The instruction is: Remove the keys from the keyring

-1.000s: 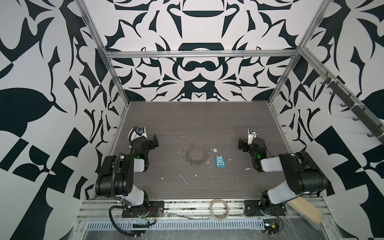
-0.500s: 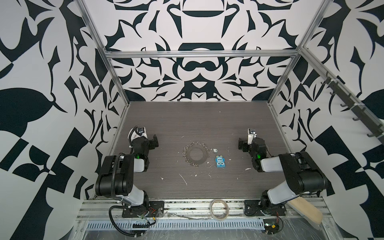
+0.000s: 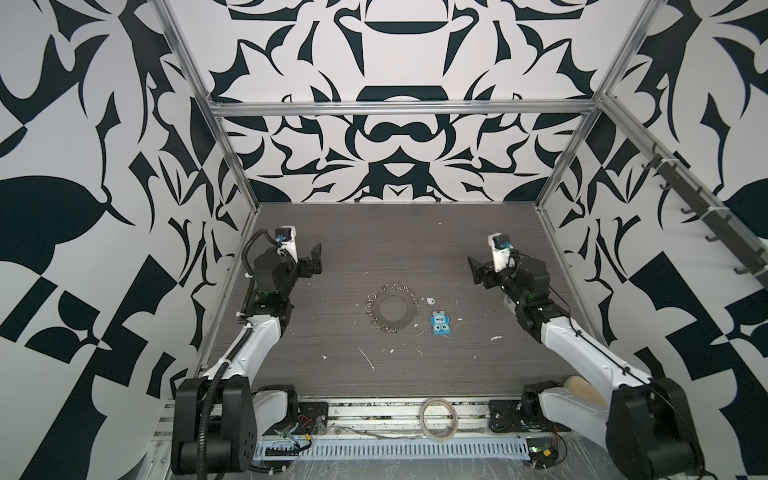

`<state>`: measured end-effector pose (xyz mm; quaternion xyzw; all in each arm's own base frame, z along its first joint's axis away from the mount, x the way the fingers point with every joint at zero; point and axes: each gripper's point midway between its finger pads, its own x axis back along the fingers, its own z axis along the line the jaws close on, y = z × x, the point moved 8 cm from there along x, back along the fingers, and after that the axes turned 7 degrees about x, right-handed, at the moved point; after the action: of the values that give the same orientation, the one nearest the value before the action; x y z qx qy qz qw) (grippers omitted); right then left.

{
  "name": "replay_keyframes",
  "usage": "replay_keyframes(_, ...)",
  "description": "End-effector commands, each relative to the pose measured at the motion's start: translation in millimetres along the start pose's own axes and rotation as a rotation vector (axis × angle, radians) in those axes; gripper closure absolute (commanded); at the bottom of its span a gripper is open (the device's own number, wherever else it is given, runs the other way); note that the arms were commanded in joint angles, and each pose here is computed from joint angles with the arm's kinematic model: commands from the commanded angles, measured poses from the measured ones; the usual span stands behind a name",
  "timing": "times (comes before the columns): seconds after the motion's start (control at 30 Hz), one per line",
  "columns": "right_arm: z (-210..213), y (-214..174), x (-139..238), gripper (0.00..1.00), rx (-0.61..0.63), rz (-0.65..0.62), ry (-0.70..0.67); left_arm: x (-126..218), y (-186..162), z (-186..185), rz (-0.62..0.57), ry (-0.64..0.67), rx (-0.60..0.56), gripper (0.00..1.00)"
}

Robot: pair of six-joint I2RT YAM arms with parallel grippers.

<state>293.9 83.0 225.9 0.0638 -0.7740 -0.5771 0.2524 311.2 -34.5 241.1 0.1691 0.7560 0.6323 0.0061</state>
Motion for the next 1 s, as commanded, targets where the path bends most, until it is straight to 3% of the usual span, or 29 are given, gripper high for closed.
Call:
replay_keyframes(0.0,48,0,-9,0.11,0.155,0.108,0.361,2,-30,-35,0.216,-0.225,0.041,0.01)
replay_keyframes(0.13,84,-3,-24,0.18,0.324,0.205,0.589,5,-50,-72,0.266,-0.375,0.014,0.00)
replay_keyframes(0.23,94,-5,-35,0.27,0.347,0.240,0.685,6,-65,-97,0.277,-0.484,-0.003,0.01)
replay_keyframes(0.5,103,-12,-65,0.46,0.458,0.364,0.796,-7,-109,-132,0.320,-0.750,-0.008,0.07)
replay_keyframes(0.57,104,-14,-72,0.52,0.484,0.379,0.815,-11,-118,-135,0.328,-0.779,0.003,0.09)
replay_keyframes(0.97,117,-23,-111,0.66,0.595,0.448,0.883,-25,-148,-134,0.324,-0.806,0.057,0.16)
